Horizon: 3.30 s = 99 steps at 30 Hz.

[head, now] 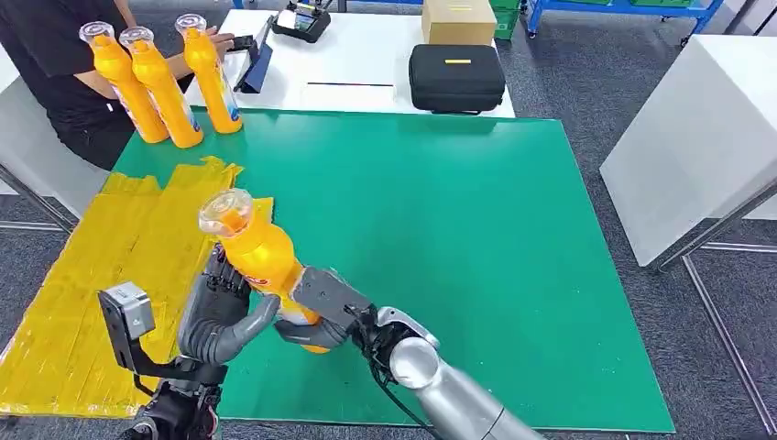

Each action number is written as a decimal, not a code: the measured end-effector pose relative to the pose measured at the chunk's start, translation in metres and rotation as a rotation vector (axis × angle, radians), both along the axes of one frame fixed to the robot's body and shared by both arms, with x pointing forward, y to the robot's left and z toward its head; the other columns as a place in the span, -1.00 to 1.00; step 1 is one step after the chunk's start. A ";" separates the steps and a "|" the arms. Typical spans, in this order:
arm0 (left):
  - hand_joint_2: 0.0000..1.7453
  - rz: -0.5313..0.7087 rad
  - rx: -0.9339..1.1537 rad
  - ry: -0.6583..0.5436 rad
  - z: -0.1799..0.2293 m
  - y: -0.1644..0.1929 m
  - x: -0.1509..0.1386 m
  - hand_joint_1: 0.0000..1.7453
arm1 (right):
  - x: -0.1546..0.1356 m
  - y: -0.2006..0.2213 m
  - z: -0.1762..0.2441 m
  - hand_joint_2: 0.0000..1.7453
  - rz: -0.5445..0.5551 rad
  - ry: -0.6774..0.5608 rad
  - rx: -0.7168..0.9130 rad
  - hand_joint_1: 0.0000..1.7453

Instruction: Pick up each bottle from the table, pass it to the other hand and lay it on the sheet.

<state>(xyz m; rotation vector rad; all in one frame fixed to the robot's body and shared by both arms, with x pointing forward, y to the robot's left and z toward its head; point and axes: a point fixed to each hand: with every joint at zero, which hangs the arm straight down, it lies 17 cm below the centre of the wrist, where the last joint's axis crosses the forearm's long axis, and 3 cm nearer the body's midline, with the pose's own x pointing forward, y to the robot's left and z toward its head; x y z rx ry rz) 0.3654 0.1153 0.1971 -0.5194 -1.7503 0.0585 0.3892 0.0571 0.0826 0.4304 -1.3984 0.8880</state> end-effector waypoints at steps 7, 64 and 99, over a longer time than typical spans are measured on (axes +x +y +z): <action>1.00 0.002 -0.005 -0.002 0.003 0.000 0.003 -1.00 | -0.004 0.003 0.007 1.00 0.002 -0.024 0.006 1.00; 1.00 0.072 0.001 0.014 -0.005 0.025 0.014 1.00 | -0.007 0.045 0.014 1.00 0.102 -0.219 -0.190 -1.00; 1.00 0.820 1.316 -0.432 -0.020 0.148 -0.004 1.00 | -0.026 -0.119 0.098 -1.00 -0.331 -0.255 0.278 -1.00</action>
